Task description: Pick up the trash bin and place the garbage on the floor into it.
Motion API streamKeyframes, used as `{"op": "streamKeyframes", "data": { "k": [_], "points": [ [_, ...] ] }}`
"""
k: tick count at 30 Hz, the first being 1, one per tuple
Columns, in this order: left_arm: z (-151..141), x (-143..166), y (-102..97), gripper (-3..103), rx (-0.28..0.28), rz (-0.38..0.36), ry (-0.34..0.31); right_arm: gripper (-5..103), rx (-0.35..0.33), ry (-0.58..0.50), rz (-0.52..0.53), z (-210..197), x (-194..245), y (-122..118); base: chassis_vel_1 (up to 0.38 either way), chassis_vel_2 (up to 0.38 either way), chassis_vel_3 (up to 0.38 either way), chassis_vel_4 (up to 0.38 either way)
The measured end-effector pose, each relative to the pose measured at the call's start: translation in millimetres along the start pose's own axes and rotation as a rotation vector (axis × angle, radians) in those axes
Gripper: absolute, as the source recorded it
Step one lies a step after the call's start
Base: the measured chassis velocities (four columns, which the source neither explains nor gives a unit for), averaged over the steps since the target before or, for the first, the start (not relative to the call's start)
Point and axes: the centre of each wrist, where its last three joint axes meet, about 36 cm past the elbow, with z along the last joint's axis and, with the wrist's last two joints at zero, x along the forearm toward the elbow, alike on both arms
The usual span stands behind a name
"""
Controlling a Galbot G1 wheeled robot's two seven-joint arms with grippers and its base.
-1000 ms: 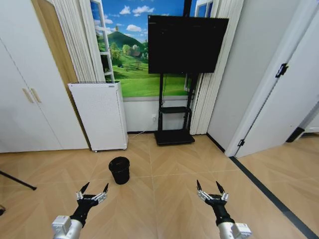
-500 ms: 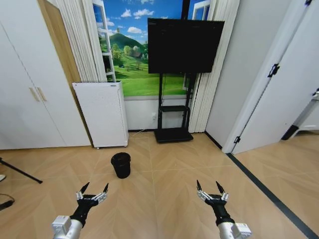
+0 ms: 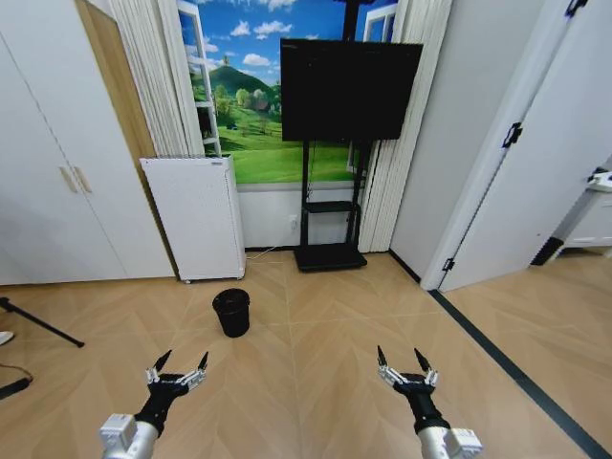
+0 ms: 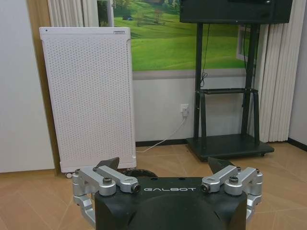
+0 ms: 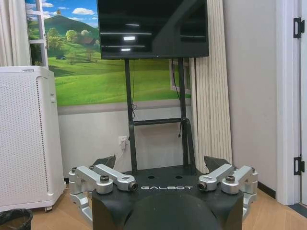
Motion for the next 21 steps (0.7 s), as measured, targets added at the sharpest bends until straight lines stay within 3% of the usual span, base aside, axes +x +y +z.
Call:
{"op": "streamKeyframes", "data": {
  "k": [21],
  "points": [
    [0.0, 0.0, 0.0, 100, 0.0, 0.0, 0.0, 100, 0.0, 0.0, 0.0, 0.0, 0.1, 0.0, 0.0, 0.0, 0.0, 0.0]
  ]
}}
